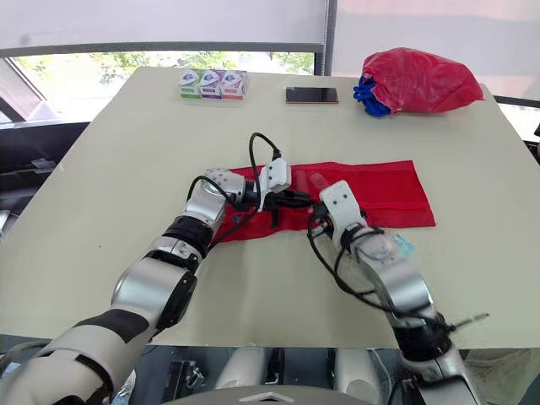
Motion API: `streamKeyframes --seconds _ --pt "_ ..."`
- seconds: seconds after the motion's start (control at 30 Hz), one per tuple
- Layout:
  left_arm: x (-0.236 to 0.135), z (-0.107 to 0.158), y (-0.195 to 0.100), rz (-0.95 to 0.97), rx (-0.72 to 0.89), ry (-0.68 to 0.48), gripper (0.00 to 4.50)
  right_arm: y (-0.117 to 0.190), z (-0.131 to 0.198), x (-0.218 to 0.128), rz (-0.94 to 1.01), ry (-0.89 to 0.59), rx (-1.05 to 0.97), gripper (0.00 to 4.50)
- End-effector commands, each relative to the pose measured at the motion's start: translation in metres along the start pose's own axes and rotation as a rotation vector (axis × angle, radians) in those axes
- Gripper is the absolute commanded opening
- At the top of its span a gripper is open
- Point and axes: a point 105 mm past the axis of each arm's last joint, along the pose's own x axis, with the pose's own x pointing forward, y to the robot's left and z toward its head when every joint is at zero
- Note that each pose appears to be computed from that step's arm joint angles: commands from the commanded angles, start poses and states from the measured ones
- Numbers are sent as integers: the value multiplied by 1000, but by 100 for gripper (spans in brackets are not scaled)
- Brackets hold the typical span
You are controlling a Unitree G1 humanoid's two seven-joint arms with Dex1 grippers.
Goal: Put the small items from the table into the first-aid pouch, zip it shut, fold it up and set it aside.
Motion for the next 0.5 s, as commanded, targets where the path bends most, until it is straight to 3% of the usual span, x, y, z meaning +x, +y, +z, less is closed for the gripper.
streamKeyframes --seconds 0.03,0.2,0.23,0.27,0.37,0.4,0.5 --pt "-1 12 5 9 45 -28 0 -2 29 -34 53 -154 -86 13" --pt "-3 10 5 14 46 -32 0 -19 25 -95 82 -161 -103 13" --pt "-3 10 5 16 46 -33 0 -21 25 -107 105 -162 -87 62" --pt "-4 9 5 19 46 -33 0 -28 25 -124 118 -162 -58 64" --pt "-5 8 6 24 47 -33 0 -47 25 -172 122 -112 -79 186" --pt "-6 8 6 26 46 -32 0 -52 26 -183 120 -95 -88 201" --pt "-9 6 8 35 46 -26 0 -64 31 -223 134 -32 -112 308"
